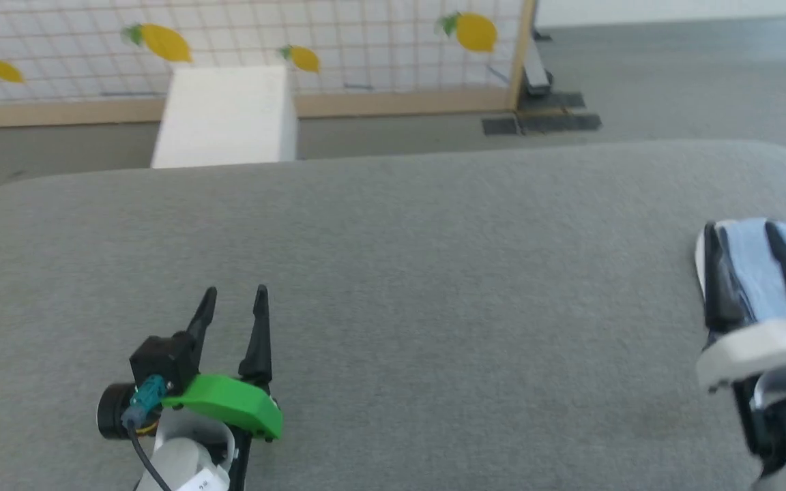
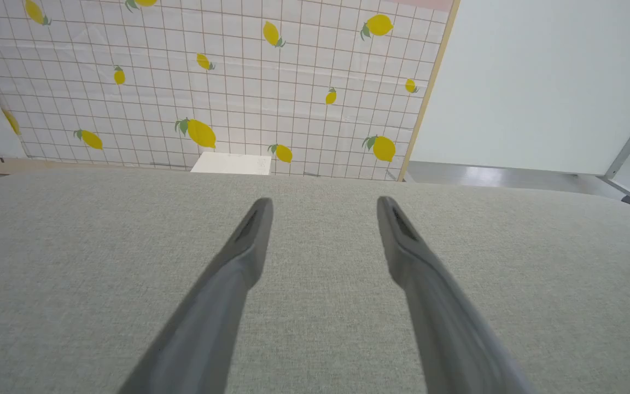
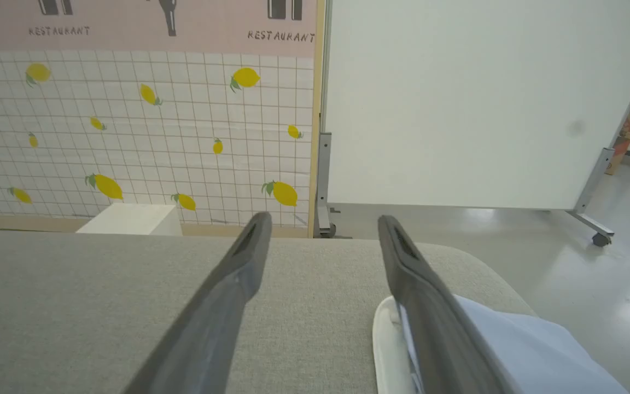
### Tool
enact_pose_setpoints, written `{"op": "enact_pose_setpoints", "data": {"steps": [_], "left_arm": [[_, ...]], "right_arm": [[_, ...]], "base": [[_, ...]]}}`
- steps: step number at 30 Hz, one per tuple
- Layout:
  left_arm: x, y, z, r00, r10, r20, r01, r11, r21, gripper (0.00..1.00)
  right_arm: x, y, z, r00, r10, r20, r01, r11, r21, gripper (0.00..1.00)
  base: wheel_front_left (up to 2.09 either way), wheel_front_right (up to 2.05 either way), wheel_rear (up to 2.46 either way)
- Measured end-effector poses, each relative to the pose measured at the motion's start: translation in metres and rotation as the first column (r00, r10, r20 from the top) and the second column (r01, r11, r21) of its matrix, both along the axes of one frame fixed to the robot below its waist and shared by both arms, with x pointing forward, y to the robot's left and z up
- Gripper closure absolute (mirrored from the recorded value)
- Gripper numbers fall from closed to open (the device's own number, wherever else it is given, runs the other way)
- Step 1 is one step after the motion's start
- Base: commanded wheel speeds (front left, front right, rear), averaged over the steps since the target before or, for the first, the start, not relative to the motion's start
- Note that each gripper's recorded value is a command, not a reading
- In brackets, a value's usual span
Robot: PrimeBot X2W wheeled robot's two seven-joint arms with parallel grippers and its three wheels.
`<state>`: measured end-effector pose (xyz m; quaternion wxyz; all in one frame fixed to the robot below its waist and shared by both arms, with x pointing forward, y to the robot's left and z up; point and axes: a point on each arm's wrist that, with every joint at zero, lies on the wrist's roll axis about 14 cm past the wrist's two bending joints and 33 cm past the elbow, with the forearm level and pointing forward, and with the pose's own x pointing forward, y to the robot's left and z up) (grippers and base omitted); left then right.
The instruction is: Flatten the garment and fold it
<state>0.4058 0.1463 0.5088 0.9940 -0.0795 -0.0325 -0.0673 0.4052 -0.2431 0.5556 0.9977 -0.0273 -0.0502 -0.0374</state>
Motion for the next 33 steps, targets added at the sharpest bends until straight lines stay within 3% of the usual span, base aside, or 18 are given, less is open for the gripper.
{"op": "enact_pose_setpoints", "data": {"steps": [10,23,24,33], "left_arm": [[-0.037,0.032,0.004,0.995,0.095,0.012,-0.095,0.995,-0.009,0.0],[-0.045,0.031,0.004,0.995,0.099,0.012,-0.099,0.995,-0.019,0.0],[-0.045,0.031,0.003,0.995,0.099,0.012,-0.098,0.995,-0.02,1.0],[-0.045,0.031,0.004,0.995,0.1,0.012,-0.099,0.995,-0.019,1.0]], "right_arm": [[-0.03,0.066,-0.003,0.985,0.165,0.045,-0.168,0.984,0.053,0.0],[-0.042,0.077,-0.018,0.981,0.196,0.014,-0.196,0.976,0.094,0.0],[-0.042,0.077,-0.019,0.981,0.195,0.014,-0.196,0.976,0.096,1.0],[-0.043,0.077,-0.019,0.981,0.194,0.013,-0.195,0.976,0.095,1.0]], "base": [[0.0,0.0,0.0],[0.0,0.0,0.0],[0.0,0.0,0.0],[0.0,0.0,0.0]]}}
